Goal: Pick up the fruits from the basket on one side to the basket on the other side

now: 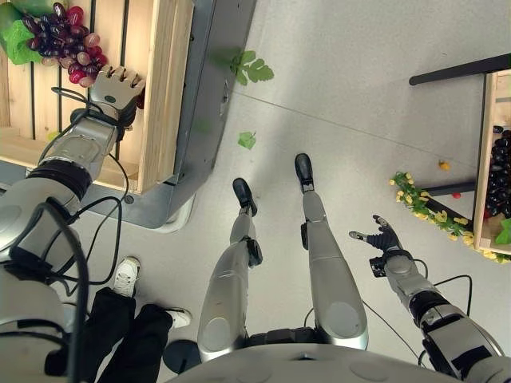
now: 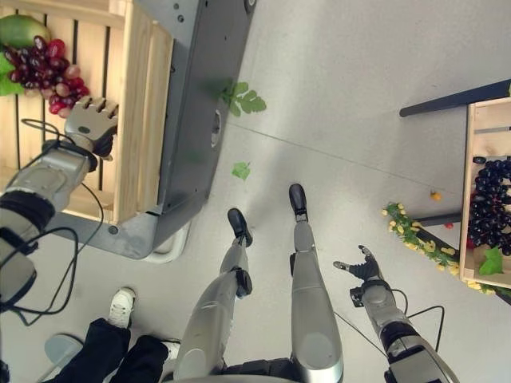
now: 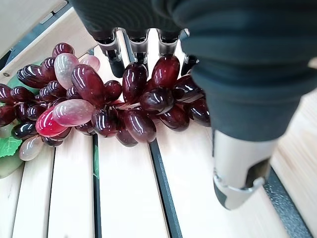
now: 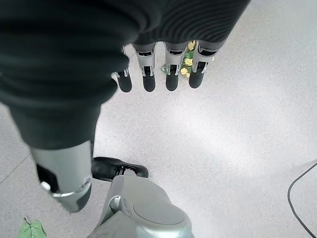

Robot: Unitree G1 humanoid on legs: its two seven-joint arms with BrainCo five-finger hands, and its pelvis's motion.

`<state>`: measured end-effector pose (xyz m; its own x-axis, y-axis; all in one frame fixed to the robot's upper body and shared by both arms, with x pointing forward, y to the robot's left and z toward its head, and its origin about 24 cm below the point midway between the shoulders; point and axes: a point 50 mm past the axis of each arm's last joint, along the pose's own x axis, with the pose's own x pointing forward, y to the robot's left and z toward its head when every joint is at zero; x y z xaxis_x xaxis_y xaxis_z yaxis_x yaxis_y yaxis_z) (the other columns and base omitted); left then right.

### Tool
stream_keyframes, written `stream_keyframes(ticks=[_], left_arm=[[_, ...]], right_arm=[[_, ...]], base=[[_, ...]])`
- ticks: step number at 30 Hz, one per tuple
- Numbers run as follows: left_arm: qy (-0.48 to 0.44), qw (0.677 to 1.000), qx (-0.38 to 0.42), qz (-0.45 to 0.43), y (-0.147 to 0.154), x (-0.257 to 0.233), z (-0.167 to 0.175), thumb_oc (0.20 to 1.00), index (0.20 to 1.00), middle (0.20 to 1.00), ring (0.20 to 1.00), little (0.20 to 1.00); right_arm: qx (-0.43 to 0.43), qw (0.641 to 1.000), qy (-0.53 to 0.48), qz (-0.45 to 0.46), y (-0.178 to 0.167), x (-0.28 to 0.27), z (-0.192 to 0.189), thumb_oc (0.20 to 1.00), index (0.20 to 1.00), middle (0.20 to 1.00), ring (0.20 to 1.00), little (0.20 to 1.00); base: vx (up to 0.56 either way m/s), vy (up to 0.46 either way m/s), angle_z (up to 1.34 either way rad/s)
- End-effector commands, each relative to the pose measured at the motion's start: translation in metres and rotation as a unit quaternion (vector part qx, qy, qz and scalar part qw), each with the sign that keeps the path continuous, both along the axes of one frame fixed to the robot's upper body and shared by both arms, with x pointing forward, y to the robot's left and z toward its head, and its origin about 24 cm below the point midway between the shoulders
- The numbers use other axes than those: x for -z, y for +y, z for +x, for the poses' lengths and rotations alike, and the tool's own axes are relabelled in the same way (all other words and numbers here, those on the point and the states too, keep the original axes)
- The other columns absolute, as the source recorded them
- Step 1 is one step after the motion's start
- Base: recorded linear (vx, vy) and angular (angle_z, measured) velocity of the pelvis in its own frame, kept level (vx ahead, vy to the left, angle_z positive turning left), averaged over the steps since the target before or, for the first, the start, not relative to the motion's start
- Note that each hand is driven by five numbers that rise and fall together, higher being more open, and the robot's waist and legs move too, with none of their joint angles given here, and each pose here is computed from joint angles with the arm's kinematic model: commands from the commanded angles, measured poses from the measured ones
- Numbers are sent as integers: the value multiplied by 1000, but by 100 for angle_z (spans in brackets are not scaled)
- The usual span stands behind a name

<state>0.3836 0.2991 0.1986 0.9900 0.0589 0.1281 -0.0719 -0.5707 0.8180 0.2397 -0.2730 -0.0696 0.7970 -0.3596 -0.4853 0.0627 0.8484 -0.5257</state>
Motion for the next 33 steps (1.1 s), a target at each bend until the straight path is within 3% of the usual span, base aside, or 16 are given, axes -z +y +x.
stream_keyframes(ticks=[1, 15, 33], left_arm=[[-57, 994, -88, 14, 50, -37, -20, 1000, 1000, 1000, 1000, 1000], [-93, 990, -100, 19, 58, -53, -26, 1000, 1000, 1000, 1000, 1000], [-65, 988, -124, 67, 71, -58, -33, 1000, 1000, 1000, 1000, 1000]], right_arm=[[8, 1000, 13, -11, -6, 7, -13, 1000, 1000, 1000, 1000, 1000], [5, 1000, 21, -10, -5, 9, -15, 1000, 1000, 1000, 1000, 1000], [3, 1000, 25, -14, -9, 9, -16, 1000, 1000, 1000, 1000, 1000]], base=[[0, 0, 0], [0, 0, 0], [0, 0, 0]])
